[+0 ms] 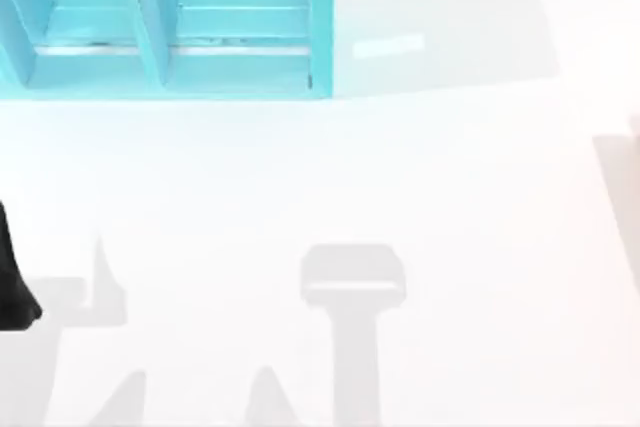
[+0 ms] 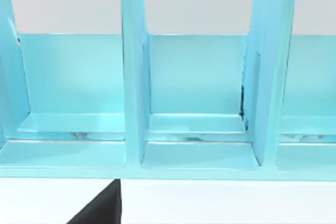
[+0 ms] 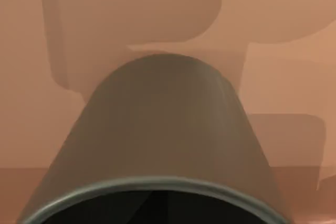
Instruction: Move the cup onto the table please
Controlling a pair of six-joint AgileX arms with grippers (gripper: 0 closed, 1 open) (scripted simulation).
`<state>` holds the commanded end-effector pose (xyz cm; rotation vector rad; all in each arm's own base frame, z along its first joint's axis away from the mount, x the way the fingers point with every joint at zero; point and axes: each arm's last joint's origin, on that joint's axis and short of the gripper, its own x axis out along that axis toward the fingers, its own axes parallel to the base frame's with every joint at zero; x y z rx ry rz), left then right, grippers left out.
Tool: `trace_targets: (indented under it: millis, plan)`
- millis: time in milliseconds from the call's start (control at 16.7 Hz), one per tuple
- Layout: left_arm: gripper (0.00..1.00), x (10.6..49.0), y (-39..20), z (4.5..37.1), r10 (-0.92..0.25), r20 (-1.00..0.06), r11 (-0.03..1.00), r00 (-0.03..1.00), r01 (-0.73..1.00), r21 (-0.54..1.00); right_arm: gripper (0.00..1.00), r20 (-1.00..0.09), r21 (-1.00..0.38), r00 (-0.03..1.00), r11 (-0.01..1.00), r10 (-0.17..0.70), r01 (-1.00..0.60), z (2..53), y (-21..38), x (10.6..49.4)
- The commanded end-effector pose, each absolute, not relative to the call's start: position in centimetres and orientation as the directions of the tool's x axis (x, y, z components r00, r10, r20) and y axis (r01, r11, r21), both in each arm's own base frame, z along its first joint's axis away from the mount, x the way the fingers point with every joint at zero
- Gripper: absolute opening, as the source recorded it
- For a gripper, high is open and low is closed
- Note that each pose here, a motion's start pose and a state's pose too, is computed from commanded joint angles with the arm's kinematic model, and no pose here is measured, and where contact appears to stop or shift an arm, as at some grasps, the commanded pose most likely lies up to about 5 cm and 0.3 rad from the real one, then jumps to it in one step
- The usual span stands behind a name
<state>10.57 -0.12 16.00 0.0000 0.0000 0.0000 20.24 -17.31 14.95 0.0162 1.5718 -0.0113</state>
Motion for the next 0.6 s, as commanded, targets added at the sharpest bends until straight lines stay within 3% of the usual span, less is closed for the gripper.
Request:
trace_targets:
  millis: [420,600]
  plan:
    - [1.00,10.57,-0.12,16.00,0.000,0.000,1.000,1.000,0.000,0.000,0.02,-1.000,0.003,-0.001,1.000,0.003,0.018,14.95,-17.31,20.24]
    - [1.00,10.57,-0.12,16.00,0.000,0.000,1.000,1.000,0.000,0.000,0.00,-1.000,0.003,-0.001,1.000,0.003,0.018,14.95,-17.31,20.24]
